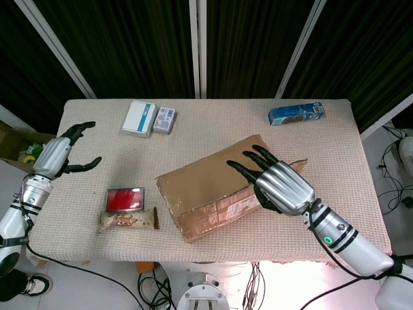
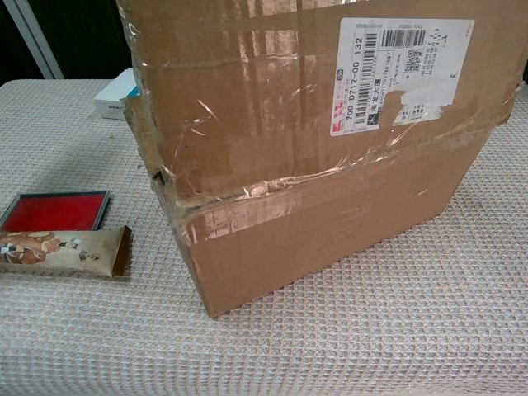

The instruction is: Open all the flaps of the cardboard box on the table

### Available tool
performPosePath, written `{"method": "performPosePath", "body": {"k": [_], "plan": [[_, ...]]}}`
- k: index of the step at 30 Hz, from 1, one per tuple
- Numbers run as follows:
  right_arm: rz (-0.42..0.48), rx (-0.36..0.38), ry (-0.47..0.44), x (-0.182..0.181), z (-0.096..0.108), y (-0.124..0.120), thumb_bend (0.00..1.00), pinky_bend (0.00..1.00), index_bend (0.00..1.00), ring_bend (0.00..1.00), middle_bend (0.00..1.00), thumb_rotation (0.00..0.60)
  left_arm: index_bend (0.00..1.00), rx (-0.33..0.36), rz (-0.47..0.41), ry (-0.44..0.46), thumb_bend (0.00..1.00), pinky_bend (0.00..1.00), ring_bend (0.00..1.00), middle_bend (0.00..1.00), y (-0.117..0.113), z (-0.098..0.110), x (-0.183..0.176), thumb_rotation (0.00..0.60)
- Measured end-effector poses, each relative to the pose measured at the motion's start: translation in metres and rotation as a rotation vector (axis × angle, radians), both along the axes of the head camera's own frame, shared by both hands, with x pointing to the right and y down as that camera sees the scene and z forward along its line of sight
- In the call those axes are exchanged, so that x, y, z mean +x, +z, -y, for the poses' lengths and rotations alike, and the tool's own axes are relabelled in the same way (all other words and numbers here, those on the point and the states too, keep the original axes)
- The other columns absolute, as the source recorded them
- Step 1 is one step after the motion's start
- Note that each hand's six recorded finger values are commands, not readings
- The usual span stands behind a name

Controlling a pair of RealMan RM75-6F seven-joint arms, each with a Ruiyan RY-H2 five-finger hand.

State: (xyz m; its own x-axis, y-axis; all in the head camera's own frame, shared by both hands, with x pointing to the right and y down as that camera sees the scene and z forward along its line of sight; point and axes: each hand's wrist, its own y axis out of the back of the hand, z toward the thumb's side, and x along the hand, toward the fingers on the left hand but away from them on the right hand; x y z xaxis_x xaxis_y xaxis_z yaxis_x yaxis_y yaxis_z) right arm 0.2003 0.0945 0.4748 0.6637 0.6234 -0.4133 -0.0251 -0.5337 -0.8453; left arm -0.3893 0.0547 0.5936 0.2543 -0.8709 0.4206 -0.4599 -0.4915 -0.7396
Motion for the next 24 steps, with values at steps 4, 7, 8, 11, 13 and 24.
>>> {"method": "performPosePath", "body": {"k": [4,7,8,11,13,24], "plan": [[-0.032,-0.009,-0.003,0.019,-0.015,-0.007,0.80,0.00,0.00,0.06,0.52,0.600,0.11,-0.006,-0.015,-0.002,0.22,0.23,0.09,0.14,-0.001,-0.001,0.003,0.299],[-0.026,-0.018,-0.006,0.026,-0.025,-0.013,0.79,0.00,0.00,0.06,0.53,0.600,0.11,-0.023,-0.052,-0.006,0.22,0.23,0.09,0.14,-0.003,-0.003,0.008,0.300],[-0.025,-0.017,-0.008,0.029,-0.028,-0.015,0.79,0.00,0.00,0.06,0.53,0.600,0.11,-0.028,-0.065,-0.006,0.22,0.23,0.09,0.14,-0.004,-0.003,0.009,0.300],[-0.016,-0.016,-0.012,0.038,-0.038,-0.023,0.79,0.00,0.00,0.06,0.54,0.600,0.11,-0.034,-0.082,0.009,0.22,0.23,0.09,0.14,-0.010,-0.005,0.013,0.300],[0.012,-0.019,-0.009,0.043,-0.045,-0.030,0.78,0.00,0.00,0.06,0.54,0.600,0.11,-0.032,-0.077,0.017,0.22,0.23,0.09,0.14,-0.012,-0.005,0.013,0.298],[0.209,0.114,0.111,0.094,-0.036,-0.078,0.75,0.00,0.00,0.00,0.16,0.600,0.11,-0.018,-0.009,0.086,0.22,0.23,0.09,0.14,-0.009,-0.009,0.027,0.293]]}}
